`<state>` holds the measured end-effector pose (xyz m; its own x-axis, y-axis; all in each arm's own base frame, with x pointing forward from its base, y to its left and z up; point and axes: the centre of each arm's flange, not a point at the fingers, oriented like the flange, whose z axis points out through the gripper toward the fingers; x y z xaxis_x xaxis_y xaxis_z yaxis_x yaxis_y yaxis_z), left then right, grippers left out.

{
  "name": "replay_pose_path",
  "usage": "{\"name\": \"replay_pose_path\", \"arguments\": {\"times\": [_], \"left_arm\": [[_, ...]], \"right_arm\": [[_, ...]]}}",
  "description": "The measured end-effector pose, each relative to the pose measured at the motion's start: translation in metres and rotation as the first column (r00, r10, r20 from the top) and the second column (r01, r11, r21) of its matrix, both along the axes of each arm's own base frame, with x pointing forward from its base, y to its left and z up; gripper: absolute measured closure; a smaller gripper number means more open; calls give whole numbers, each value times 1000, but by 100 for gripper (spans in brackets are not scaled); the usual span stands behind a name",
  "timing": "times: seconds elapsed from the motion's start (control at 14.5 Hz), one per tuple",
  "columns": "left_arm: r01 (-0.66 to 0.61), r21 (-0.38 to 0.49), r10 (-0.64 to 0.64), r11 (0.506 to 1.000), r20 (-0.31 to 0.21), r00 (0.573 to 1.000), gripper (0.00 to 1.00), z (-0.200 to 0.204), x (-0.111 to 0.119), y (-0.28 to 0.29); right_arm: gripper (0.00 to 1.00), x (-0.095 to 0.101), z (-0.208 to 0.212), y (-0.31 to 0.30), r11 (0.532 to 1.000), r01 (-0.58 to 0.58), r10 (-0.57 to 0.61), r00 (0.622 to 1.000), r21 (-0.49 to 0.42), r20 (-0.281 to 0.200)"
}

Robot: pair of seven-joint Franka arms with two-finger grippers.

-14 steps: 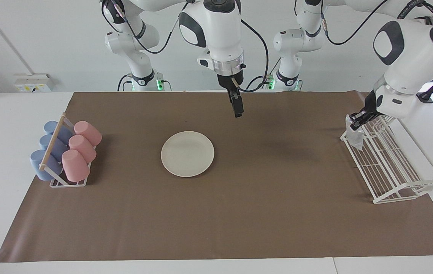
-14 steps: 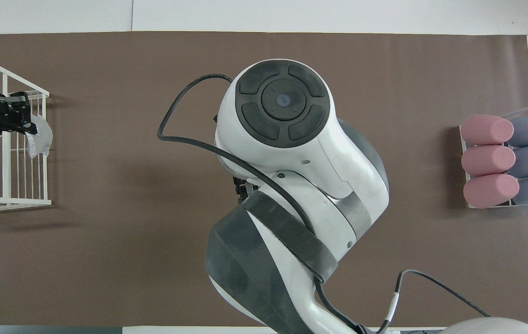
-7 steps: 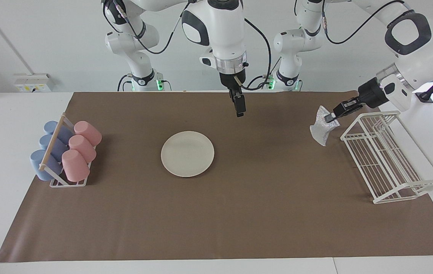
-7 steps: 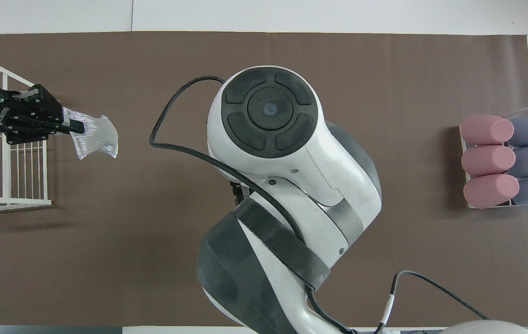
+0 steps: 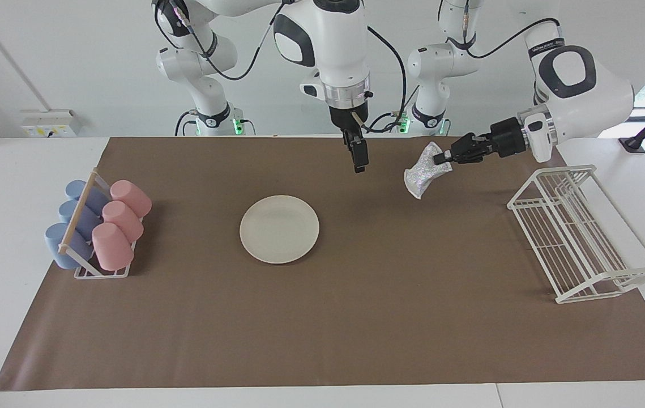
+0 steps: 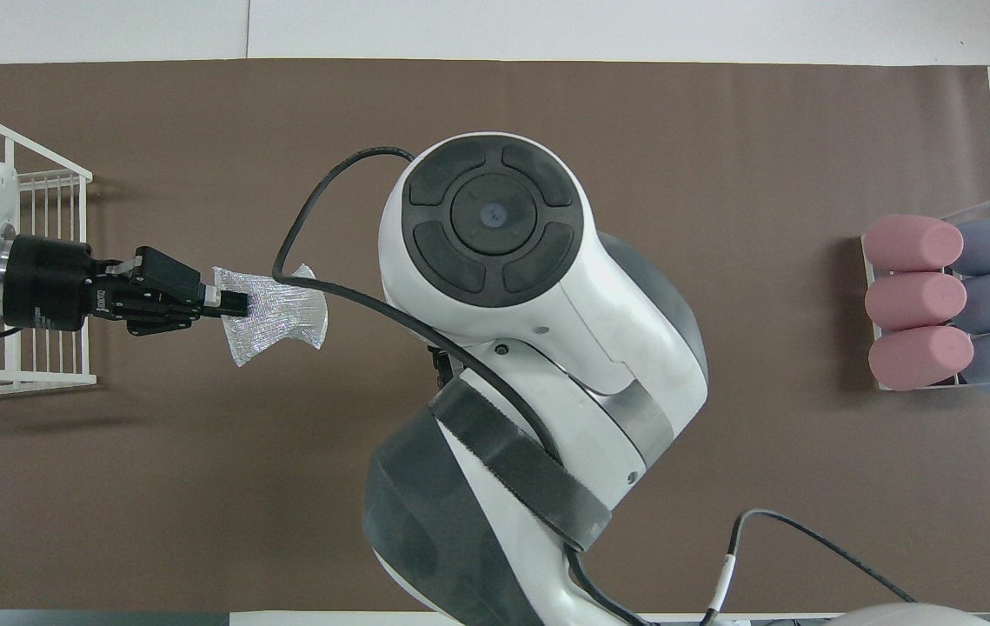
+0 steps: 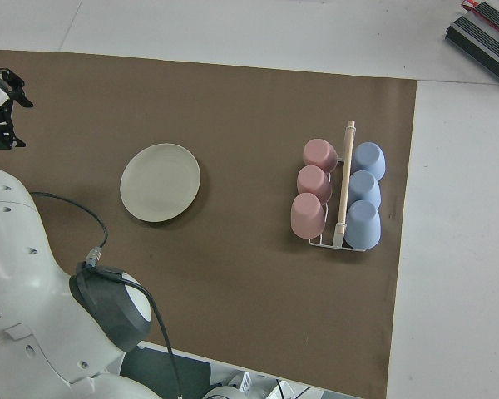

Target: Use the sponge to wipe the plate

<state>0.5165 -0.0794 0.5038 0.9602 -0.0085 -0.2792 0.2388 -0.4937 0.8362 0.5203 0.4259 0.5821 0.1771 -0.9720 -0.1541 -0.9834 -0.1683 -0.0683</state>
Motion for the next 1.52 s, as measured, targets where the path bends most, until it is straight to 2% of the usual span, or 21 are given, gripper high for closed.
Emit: {"name": "replay_pose_path", "arguments": {"times": [0.35, 0.55, 0.76, 0.97, 1.31, 1.52], "left_arm": [[68, -149, -62, 987, 41, 997, 96, -33, -19, -13], [65, -241, -53, 968, 52, 997, 96, -44, -25, -27], [56, -293, -42, 955, 54, 998, 96, -45, -27, -39], [56, -315, -38, 948, 62, 997, 96, -42, -27, -61], [69, -324, -50, 943, 65, 997, 96, -41, -30, -81], [68, -326, -49, 943, 66, 997, 96, -41, -30, -82]], "right_arm": [[1, 3, 0, 4, 1000, 0, -1, 1000, 24, 23], [0, 1, -5, 7, 1000, -5, 4, 1000, 21, 17], [0, -2, -11, 10, 1000, -12, 12, 1000, 14, 9], [0, -7, -16, 15, 1000, -22, 22, 1000, 8, 0], [0, -30, -16, 38, 999, -48, 48, 999, 5, -4], [0, -31, -19, 38, 999, -48, 48, 999, -1, -7]]}}
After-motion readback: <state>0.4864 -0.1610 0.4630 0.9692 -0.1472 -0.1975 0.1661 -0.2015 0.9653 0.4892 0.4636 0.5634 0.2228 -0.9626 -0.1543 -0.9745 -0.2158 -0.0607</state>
